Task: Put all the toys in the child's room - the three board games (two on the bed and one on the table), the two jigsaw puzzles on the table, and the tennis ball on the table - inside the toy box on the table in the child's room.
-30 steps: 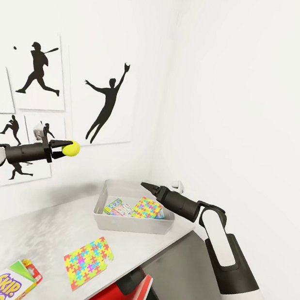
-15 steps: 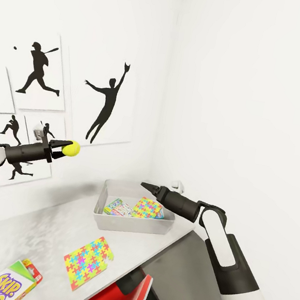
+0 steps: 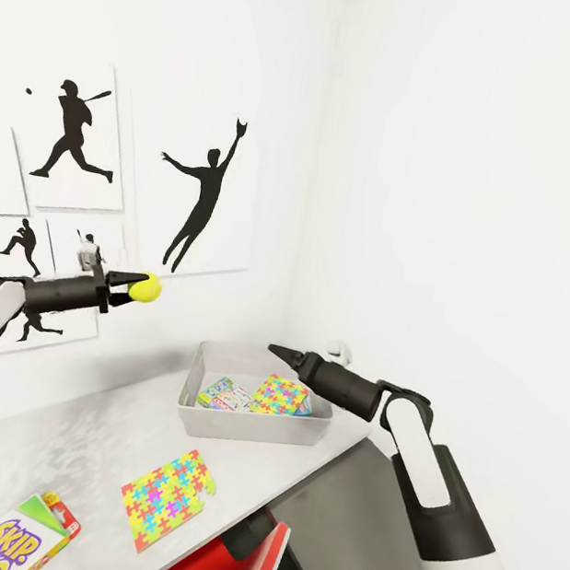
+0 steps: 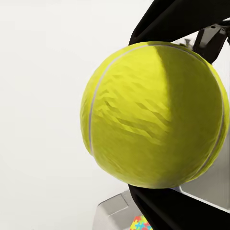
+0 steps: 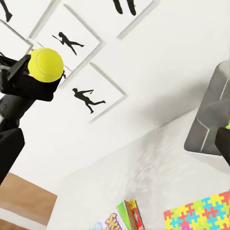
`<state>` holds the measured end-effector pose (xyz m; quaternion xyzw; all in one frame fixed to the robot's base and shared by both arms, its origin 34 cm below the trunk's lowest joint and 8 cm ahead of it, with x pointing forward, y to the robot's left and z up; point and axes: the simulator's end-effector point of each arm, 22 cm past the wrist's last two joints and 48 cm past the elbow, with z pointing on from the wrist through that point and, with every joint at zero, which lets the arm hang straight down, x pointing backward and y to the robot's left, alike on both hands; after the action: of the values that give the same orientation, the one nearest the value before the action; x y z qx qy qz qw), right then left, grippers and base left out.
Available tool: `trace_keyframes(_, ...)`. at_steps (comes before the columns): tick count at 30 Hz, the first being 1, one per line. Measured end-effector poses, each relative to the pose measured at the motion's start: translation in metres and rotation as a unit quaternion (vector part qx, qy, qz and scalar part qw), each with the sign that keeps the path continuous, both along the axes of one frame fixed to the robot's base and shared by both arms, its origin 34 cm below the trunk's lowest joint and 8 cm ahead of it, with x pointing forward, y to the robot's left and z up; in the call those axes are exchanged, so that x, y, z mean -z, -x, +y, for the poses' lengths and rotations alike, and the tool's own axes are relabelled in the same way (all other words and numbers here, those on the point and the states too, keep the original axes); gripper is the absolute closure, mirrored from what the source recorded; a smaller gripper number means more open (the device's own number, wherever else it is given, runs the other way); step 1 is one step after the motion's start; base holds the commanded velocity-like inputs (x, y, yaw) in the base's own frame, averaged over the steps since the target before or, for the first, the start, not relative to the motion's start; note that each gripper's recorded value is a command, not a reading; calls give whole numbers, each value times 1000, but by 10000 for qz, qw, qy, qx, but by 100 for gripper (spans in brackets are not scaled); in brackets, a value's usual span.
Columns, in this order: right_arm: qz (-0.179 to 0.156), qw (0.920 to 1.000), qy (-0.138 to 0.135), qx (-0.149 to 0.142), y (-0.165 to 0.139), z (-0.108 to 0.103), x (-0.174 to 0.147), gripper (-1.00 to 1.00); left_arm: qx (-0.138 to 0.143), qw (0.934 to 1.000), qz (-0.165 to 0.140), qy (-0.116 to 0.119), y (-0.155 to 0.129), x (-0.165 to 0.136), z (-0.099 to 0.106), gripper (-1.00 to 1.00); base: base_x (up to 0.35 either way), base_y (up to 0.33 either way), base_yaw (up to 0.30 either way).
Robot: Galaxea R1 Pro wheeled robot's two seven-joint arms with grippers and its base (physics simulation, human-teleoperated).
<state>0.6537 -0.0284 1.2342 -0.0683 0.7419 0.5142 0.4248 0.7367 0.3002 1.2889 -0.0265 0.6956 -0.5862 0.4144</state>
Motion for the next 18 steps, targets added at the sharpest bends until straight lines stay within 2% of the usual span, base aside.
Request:
trace_keyframes(4,-258,9996,-18,-104,10,5,-21,-100,-73,9995,220,-201,-11,15,-19,100,0,0,0)
trace_keyframes(6,-330,9992,87,-230,19,8,-28,-100,-221,9979,412,-450,-25,23,-31,100,0,0,0)
trace_keyframes(8,-322,9990,259,-185,20,3,-32,-100,-374,9946,662,-710,-39,34,-46,100,0,0,0)
trace_keyframes(14,-330,9987,376,-129,18,4,-42,-100,-437,9901,935,-955,-61,36,-88,100,0,0,0)
trace_keyframes(18,-394,9983,401,-145,17,6,-50,-100,-592,9862,1029,-1155,-71,41,-102,100,0,0,0)
